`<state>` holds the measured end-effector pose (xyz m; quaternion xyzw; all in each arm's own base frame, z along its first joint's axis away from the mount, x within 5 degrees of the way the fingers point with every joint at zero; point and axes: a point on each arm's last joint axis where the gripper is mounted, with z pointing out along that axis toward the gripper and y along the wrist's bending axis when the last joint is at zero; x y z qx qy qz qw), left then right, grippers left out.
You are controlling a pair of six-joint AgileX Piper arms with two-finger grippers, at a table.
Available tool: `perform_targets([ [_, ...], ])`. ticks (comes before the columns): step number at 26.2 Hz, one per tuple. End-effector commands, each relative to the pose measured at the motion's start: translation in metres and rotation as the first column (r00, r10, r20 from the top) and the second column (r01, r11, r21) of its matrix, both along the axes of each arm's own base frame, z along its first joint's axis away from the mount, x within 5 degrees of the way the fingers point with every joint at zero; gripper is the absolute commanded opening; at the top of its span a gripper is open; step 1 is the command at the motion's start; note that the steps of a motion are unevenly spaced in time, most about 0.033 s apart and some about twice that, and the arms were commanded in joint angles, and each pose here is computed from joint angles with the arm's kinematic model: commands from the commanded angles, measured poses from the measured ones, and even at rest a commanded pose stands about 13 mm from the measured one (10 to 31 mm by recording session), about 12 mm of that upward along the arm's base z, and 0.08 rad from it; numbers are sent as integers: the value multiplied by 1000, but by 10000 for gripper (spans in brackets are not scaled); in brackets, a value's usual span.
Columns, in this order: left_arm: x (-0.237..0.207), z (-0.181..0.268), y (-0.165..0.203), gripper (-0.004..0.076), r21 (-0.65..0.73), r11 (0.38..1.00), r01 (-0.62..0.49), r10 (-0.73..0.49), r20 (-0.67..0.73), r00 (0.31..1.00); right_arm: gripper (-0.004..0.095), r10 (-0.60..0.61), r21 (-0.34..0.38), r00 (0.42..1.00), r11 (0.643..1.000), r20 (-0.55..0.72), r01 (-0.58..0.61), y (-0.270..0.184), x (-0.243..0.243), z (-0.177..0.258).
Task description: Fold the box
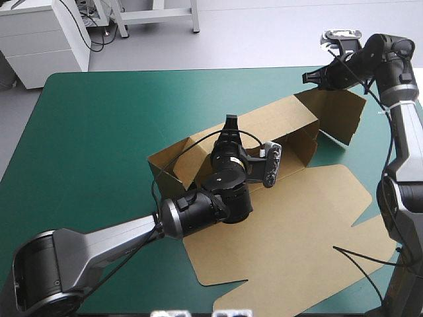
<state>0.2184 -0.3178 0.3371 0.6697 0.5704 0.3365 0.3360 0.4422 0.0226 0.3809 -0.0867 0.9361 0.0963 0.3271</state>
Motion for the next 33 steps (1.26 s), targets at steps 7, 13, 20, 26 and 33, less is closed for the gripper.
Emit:
perform_targets([
  [7,-6,18,0,-8,-73,997,39,-37,24,999,-4,-11,22,972,1000,236,6,1,-9,53],
  [13,-6,18,0,-8,-73,997,39,-37,24,999,-4,4,26,977,1000,215,-9,2,12,27],
  [20,-6,19,1,-8,-66,997,33,-31,29,999,-4,23,6,992,1000,124,-24,2,17,7],
  [26,-4,22,3,-8,-33,999,22,-19,73,997,-4,52,12,999,999,-15,-52,4,6,0],
  [33,-1,24,3,-8,-24,999,33,-30,107,994,-4,60,26,994,998,-86,-58,5,-20,-3],
])
